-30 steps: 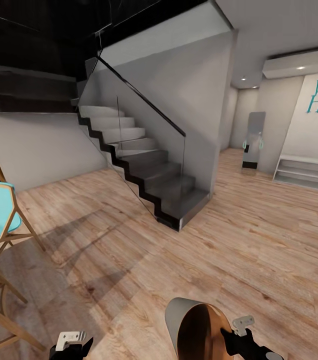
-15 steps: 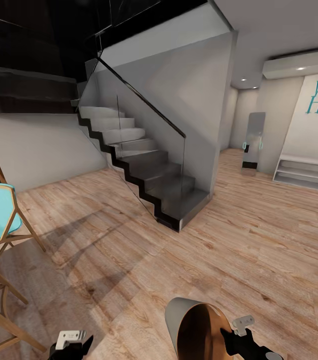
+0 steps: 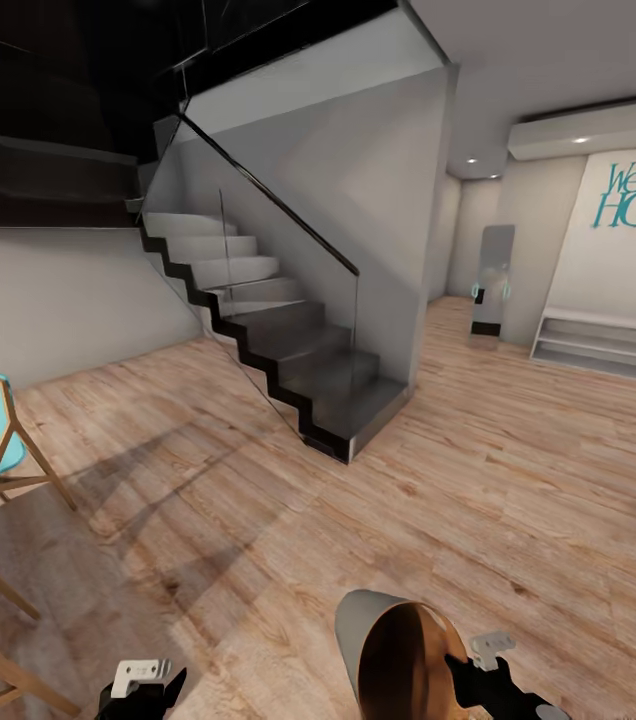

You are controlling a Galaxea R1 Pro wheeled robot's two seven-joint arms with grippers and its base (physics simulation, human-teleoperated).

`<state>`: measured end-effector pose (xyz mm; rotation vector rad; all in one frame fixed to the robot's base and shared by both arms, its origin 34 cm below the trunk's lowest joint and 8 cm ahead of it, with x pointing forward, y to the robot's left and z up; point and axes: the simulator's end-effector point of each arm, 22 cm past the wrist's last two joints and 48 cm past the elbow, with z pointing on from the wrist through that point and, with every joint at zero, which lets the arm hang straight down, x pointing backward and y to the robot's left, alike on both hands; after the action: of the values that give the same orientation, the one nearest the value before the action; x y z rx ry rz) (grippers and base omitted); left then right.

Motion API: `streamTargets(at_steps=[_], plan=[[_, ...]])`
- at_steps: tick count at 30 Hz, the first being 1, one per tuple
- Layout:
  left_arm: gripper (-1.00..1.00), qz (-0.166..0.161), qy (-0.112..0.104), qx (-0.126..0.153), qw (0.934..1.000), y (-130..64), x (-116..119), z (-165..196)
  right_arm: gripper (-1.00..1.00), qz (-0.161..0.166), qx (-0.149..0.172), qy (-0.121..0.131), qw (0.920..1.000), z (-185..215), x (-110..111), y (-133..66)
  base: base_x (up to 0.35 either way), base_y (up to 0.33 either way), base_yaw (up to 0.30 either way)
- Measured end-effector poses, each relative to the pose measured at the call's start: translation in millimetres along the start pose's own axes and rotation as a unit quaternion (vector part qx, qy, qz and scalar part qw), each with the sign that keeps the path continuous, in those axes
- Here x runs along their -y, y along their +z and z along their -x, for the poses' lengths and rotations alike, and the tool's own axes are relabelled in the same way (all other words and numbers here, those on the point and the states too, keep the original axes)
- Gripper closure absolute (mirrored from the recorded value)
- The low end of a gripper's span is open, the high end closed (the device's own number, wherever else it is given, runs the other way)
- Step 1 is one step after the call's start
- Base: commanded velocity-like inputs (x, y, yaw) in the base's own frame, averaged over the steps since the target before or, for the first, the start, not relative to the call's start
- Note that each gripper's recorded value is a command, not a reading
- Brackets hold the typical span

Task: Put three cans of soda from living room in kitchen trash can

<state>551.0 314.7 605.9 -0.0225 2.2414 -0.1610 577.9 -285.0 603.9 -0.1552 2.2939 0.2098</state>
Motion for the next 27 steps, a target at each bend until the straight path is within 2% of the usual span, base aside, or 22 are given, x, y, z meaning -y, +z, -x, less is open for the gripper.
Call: streamTargets(at_steps=[9,15,21,27], plan=[[-1.00,0.000,0.001,0.002,1.0000,-0.2,0.2,1.6,1.00,-0.003,0.003,0.004,1.0000,1.6,2.6,-0.9,0.000,0.000,-0.243],[-1.00,0.000,0.001,0.003,1.0000,-0.3,0.2,2.1,1.00,-0.001,0.003,0.005,1.0000,2.7,1.3,-0.8,0.000,0.000,-0.082],[-1.00,0.000,0.001,0.000,1.0000,0.1,0.0,-0.6,1.00,0.024,0.008,0.040,0.9989,2.5,-3.2,-2.9,0.000,0.000,-0.106],[-1.00,0.000,0.000,-0.004,1.0000,0.7,-0.3,-3.8,1.00,0.038,0.008,0.052,0.9979,0.9,-4.2,-4.3,0.000,0.000,-0.157]])
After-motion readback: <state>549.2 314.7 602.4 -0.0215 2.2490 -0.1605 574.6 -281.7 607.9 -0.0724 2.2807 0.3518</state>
